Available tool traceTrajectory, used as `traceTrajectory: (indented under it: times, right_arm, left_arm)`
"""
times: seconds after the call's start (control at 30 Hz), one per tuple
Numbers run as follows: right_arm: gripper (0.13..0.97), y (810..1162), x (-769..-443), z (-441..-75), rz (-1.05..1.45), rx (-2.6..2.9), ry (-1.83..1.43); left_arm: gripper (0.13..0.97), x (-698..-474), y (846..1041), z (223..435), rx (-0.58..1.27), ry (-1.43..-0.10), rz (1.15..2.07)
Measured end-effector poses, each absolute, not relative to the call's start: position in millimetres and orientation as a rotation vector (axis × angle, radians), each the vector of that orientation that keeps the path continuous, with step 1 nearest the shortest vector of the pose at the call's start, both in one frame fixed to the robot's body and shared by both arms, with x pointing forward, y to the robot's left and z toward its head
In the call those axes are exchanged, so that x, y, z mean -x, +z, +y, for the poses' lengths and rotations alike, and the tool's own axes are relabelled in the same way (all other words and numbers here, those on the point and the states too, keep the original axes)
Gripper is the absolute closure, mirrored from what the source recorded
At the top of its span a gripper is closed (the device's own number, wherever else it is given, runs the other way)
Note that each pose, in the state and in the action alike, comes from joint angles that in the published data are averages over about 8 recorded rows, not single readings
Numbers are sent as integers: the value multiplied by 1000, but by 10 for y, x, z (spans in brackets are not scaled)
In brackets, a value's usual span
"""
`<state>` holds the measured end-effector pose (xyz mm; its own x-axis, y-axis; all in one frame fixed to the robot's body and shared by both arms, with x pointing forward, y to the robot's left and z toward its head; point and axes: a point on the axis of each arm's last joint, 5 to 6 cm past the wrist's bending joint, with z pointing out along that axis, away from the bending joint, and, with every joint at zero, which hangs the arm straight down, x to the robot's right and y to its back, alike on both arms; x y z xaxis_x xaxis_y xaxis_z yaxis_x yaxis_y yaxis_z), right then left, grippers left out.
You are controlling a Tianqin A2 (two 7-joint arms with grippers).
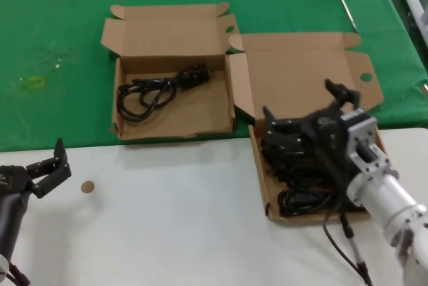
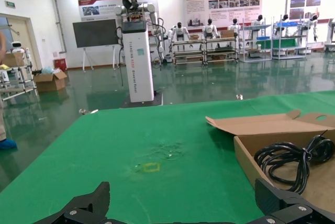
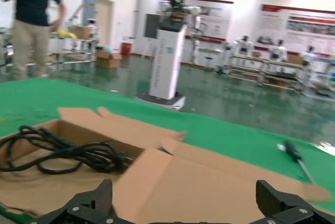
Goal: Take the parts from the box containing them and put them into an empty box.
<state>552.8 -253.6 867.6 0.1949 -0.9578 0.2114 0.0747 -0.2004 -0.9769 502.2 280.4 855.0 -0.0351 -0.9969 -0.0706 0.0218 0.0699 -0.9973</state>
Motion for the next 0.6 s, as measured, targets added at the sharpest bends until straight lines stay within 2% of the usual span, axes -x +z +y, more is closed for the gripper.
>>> traceTrajectory:
  times: [0.33,0.6]
  right_arm:
    - [130,8581,-5211,-2725,1071,1304,-1238]
    - [130,8572,-5172,-2748,1089,1291,-1240]
  left_arm:
    - [132,-5022,8550,2804,1125,-1193,1253]
    - [132,-5022,8550,2804,1125,-1193,1253]
